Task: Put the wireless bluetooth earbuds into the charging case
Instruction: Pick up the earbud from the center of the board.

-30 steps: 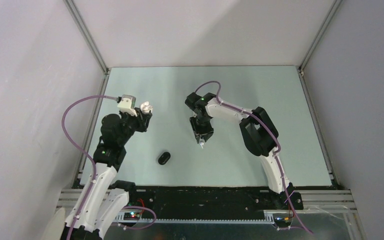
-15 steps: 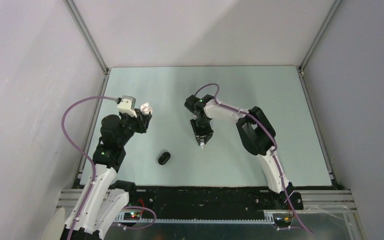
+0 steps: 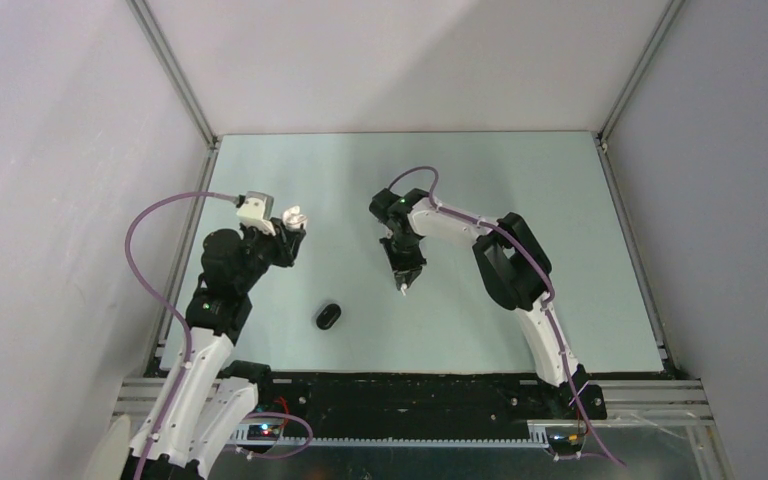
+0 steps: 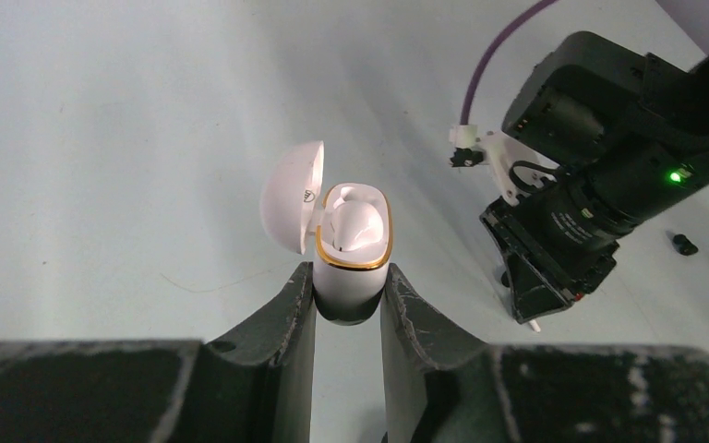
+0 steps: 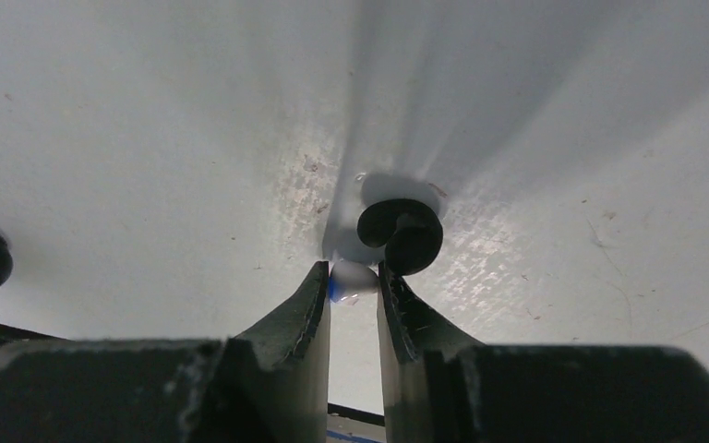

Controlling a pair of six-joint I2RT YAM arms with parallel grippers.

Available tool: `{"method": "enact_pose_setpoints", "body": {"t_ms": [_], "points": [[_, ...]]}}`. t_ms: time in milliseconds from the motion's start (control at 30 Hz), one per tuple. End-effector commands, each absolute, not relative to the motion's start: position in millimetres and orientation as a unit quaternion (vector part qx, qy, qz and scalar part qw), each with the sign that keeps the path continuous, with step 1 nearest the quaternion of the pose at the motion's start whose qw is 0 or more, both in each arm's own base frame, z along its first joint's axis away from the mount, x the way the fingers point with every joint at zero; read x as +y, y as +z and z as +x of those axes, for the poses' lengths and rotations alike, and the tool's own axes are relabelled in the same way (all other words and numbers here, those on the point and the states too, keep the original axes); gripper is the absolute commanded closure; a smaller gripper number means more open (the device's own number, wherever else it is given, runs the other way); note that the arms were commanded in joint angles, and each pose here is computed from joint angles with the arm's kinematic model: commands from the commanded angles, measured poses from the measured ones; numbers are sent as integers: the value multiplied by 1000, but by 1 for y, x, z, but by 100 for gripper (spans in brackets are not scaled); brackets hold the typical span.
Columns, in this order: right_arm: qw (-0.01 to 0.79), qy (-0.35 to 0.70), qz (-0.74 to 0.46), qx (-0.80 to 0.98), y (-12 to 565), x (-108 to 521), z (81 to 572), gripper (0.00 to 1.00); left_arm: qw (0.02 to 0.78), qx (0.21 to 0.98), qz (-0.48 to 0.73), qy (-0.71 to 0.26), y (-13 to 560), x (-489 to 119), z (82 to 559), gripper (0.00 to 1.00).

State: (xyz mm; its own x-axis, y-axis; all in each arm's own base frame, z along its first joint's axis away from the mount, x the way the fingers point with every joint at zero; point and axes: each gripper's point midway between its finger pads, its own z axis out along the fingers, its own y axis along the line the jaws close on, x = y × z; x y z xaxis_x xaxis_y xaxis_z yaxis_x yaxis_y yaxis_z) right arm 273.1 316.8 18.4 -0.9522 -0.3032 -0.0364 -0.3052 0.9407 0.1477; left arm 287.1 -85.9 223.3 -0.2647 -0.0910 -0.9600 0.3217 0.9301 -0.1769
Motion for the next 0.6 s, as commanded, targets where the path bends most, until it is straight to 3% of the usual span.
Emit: {"method": "enact_pose_setpoints", "body": {"t_ms": [0, 133, 333, 467, 567], "points": [[82, 146, -194, 967, 70, 335, 303, 100, 630, 734, 142, -211, 247, -107, 285, 100], [143, 278, -245, 917, 163, 340, 309, 100, 648, 656, 250, -295, 266, -147, 271, 100], [373, 418, -431, 708, 299, 319, 293, 100, 602, 591, 349, -407, 285, -190, 272, 100], [495, 428, -549, 520, 364, 299, 252, 98, 574, 543, 423, -443, 296, -212, 264, 100], [521, 426, -607, 422, 381, 296, 232, 90, 541, 502, 480, -474, 298, -224, 249, 100]]}}
